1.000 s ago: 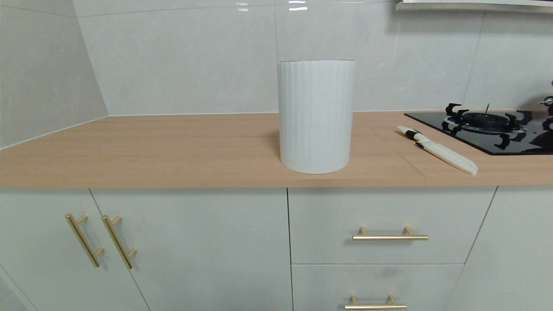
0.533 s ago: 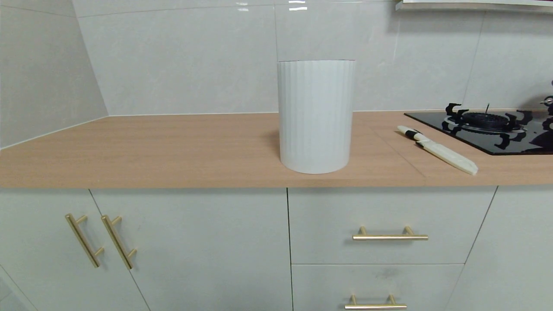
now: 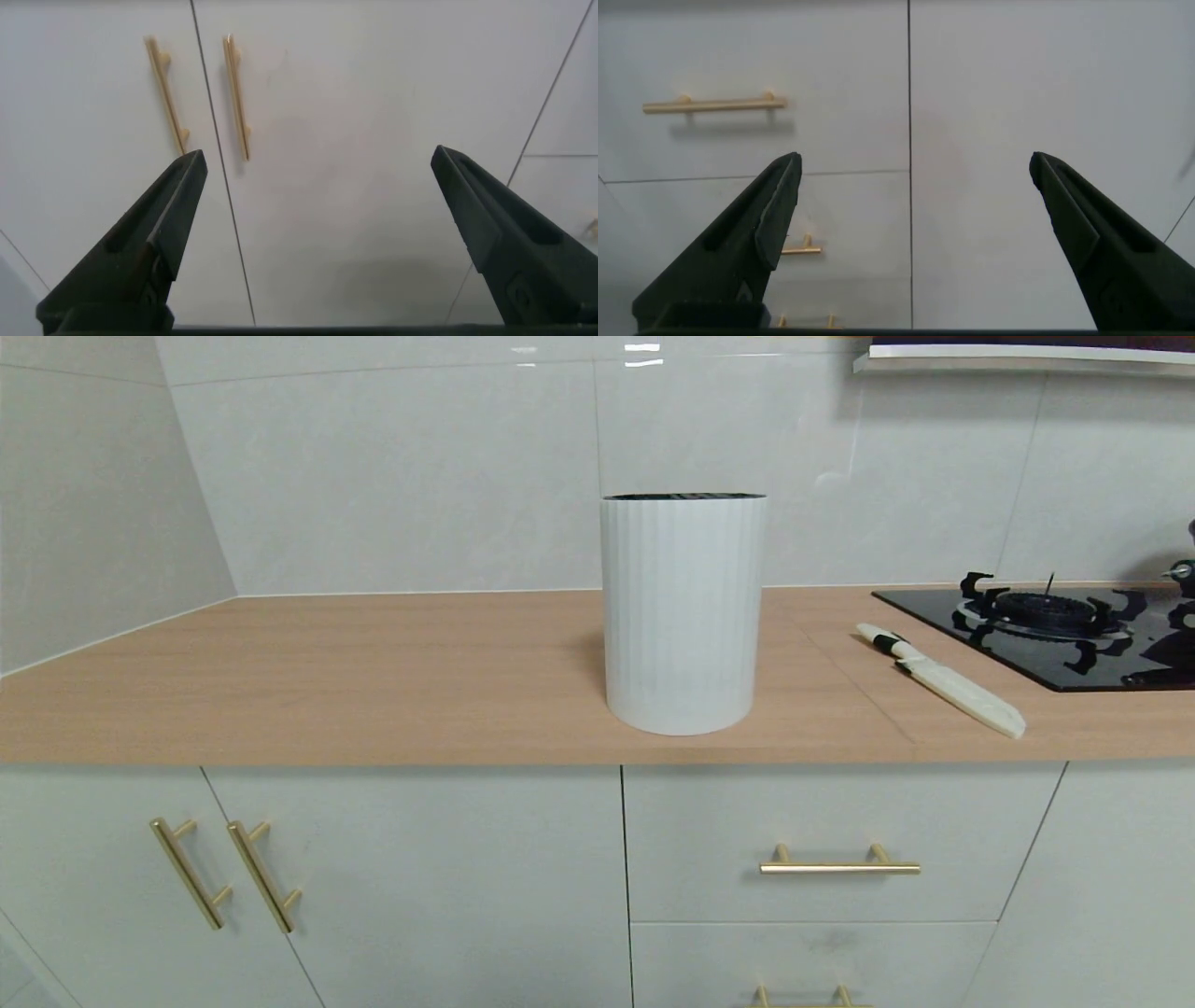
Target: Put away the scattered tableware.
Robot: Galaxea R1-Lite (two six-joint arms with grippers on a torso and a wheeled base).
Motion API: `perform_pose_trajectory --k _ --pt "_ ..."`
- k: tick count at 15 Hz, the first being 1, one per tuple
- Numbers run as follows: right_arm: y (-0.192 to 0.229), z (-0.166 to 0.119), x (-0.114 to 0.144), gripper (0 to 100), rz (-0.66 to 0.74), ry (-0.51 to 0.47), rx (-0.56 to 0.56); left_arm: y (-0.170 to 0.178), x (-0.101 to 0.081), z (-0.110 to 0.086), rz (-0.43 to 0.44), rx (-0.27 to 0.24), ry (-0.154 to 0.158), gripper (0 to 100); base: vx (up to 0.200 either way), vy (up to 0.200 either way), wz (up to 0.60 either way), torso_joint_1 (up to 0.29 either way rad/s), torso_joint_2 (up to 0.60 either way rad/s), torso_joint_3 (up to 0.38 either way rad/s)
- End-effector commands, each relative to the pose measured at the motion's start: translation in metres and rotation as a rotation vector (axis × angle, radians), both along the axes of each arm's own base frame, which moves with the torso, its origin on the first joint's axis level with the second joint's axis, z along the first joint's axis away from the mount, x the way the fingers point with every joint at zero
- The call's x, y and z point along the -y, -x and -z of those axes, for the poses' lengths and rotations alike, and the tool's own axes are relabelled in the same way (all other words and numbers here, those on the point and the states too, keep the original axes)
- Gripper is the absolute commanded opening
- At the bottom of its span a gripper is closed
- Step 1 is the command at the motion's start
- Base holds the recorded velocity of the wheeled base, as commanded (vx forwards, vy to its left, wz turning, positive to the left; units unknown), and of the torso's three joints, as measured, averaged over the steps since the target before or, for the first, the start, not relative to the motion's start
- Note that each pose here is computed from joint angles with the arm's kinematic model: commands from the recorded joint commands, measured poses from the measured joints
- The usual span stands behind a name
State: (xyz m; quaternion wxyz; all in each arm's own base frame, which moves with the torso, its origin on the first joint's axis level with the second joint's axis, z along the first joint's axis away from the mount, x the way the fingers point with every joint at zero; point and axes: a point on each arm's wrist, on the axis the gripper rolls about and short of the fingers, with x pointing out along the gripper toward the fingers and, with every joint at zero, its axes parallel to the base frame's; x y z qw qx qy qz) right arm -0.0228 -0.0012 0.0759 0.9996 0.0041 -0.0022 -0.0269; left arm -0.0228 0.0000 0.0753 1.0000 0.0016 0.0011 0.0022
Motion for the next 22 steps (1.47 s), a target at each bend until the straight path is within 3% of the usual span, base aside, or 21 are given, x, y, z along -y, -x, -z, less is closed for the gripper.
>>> perform_pose_trajectory --k 1,22 --pt "-0.0001 -0.0001 0.0 100 0.0 0.0 -0.001 0.0 0.0 0.0 0.0 0.001 0.0 100 0.0 0.0 0.0 0.134 -0.45 -0.271" --pt "-0.0001 -0.0001 0.0 100 0.0 0.0 -0.001 0.0 0.0 0.0 -0.002 0.001 0.0 100 0.0 0.0 0.0 0.209 -0.5 -0.283"
